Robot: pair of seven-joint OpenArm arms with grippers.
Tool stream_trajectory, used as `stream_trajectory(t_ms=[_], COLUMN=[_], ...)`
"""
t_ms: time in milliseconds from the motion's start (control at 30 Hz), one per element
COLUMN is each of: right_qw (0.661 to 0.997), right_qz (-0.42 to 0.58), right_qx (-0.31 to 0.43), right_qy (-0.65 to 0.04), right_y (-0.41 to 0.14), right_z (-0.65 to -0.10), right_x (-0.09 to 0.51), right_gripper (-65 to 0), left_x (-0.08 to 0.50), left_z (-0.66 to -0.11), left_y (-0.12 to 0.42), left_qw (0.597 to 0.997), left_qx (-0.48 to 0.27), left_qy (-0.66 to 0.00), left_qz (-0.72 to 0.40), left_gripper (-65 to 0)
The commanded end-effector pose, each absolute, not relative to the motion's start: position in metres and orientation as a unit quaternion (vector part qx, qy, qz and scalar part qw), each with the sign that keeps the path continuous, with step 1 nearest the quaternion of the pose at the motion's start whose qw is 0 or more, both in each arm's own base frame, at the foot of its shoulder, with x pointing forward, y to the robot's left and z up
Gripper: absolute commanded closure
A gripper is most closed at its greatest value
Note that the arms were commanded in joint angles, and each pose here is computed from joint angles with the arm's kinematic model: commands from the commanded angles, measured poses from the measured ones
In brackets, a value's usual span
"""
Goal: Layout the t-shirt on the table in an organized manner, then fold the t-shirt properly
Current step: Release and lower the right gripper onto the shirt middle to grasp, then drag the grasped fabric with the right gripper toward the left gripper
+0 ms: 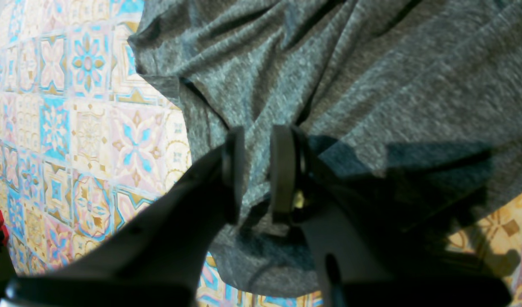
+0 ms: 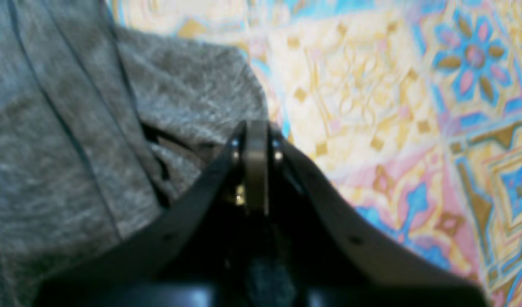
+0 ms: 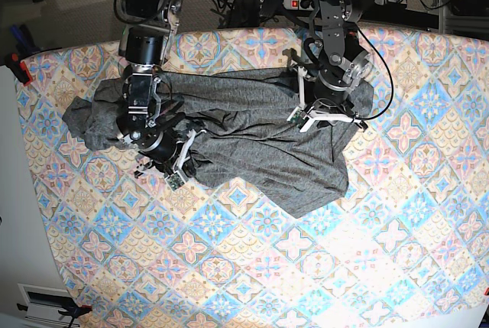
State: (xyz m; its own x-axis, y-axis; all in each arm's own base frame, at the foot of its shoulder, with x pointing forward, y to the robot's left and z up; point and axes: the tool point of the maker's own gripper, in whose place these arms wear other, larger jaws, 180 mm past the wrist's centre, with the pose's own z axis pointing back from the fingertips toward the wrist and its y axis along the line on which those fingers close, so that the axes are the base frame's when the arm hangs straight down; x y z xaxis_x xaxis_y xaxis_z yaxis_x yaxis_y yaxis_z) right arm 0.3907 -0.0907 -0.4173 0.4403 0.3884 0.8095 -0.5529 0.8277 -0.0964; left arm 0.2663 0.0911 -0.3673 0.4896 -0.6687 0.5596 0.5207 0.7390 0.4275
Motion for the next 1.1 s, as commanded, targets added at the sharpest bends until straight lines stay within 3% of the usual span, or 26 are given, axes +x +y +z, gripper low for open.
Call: stream_trajectory(t_ms=[0, 233, 667, 867, 1067], right_qw=[0.826, 0.821, 0.73, 0.712, 0.691], right_qz=[0.275, 0.288, 0.286, 0.29, 0.362], right_qx=[0.088, 0.068, -0.052, -0.057, -0.012], right_qy=[-0.484, -0.489, -0.619, -0.637, -0.625], right_y=[-0.092, -0.096, -0.131, -0.115, -0.05], right_z=[-0.394, -0.387, -0.251, -0.238, -0.249], right_x=[0.407, 0.41, 0.43, 0.405, 0.362], right_gripper=[0.0, 0.0, 0.0, 0.0, 0.0], left_x=[0.272, 0.271, 0.27, 0.27, 0.27], left_z=[-0.358, -0.359, -0.36, -0.36, -0.359], left_y=[0.09, 0.097, 0.099, 0.099, 0.099], left_qw=[0.851, 0.855, 0.857, 0.857, 0.856], left_qx=[0.103, 0.108, 0.109, 0.109, 0.109], left_qy=[-0.385, -0.382, -0.38, -0.38, -0.381], left_qz=[-0.341, -0.333, -0.331, -0.331, -0.332], left_gripper=[-11.2, -11.2, -11.2, -11.2, -11.2])
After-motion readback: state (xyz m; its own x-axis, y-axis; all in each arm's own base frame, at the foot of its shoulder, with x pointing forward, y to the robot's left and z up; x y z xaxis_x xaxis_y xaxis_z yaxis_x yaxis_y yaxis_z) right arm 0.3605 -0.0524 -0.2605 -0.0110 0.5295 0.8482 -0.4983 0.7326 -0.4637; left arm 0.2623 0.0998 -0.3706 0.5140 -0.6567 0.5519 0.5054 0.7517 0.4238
